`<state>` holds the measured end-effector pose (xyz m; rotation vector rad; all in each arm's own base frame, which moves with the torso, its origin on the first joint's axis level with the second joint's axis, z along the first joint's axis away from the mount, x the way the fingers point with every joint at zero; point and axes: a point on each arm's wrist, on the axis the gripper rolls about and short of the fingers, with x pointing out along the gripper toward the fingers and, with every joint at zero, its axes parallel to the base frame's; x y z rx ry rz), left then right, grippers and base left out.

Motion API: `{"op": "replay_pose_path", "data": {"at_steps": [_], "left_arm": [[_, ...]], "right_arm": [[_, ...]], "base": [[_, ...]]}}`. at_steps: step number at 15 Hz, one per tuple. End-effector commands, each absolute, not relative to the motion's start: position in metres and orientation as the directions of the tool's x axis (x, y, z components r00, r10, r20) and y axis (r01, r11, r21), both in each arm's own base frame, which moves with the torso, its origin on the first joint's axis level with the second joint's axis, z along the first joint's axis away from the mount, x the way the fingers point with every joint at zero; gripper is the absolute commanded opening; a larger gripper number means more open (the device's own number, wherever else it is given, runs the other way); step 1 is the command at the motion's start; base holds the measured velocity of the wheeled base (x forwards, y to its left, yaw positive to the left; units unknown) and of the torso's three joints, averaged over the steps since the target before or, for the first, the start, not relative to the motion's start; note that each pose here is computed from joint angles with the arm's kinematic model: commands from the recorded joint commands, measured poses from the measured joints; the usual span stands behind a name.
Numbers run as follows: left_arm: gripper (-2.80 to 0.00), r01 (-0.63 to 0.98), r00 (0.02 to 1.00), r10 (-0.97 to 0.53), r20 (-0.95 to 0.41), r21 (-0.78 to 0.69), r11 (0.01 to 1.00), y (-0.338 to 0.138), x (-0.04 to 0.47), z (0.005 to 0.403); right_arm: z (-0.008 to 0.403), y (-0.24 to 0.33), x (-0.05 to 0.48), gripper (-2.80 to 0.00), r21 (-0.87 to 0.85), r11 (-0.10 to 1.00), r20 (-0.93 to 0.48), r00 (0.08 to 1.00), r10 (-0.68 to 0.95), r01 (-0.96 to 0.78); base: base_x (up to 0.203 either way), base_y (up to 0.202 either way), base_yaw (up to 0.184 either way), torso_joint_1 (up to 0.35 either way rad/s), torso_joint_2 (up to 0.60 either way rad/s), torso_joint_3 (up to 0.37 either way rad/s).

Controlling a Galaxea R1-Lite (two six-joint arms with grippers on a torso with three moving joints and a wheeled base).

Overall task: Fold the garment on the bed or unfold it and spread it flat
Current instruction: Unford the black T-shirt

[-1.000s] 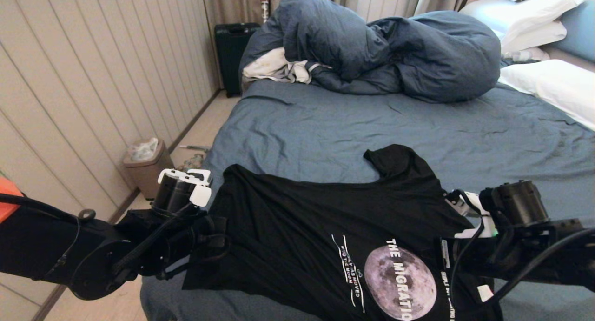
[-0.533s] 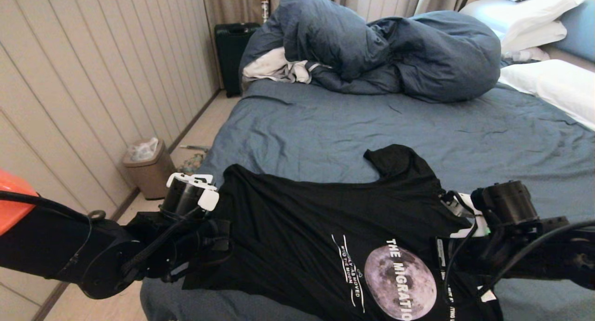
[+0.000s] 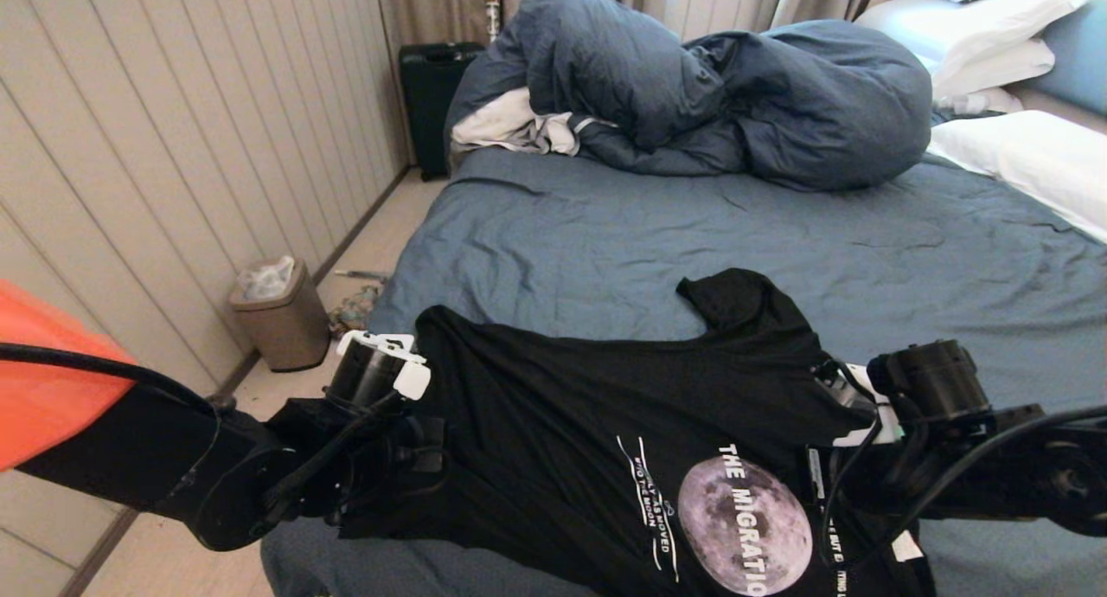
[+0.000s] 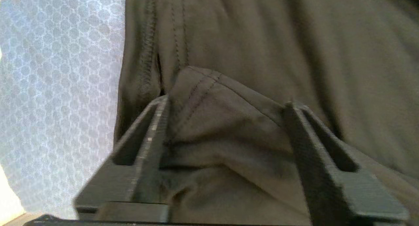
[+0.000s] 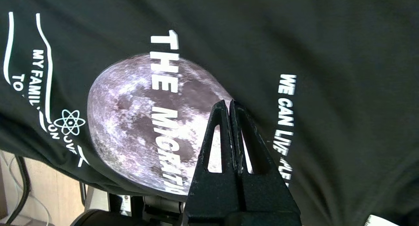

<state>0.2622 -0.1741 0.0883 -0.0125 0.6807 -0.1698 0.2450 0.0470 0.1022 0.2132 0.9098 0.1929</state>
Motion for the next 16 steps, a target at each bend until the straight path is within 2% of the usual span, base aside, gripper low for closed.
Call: {"op": "replay_pose_path", "data": {"at_steps": [1,4,5,12,16], "left_arm": [[0.0,0.148,0.754,-0.15,-0.64,-0.058,0.987,-0.176,0.265,0.08],[0.0,0.15,0.752,-0.15,-0.642,-0.055,0.987,-0.176,0.264,0.08],[-2.8,0.149,0.752,-0.149,-0.642,-0.056,0.987,-0.175,0.264,0.08],[-2.8,0.149,0.796,-0.174,-0.579,-0.091,0.985,-0.165,0.249,0.11],[-2.8,0.177,0.81,-0.185,-0.556,-0.069,0.982,-0.165,0.22,0.121]], "right_arm": [[0.102,0.048,0.245,-2.8,0.266,0.961,-0.759,0.597,0.258,-0.077],[0.102,0.047,0.245,-2.8,0.265,0.961,-0.759,0.599,0.257,-0.076],[0.102,0.047,0.245,-2.8,0.265,0.961,-0.759,0.599,0.257,-0.076],[0.103,0.047,0.245,-2.8,0.266,0.961,-0.757,0.601,0.257,-0.076],[0.103,0.047,0.245,-2.8,0.265,0.961,-0.756,0.603,0.255,-0.075]], "base": [[0.0,0.0,0.0,0.0,0.0,0.0],[0.0,0.0,0.0,0.0,0.0,0.0],[0.0,0.0,0.0,0.0,0.0,0.0],[0.0,0.0,0.0,0.0,0.0,0.0],[0.0,0.0,0.0,0.0,0.0,0.0]]}}
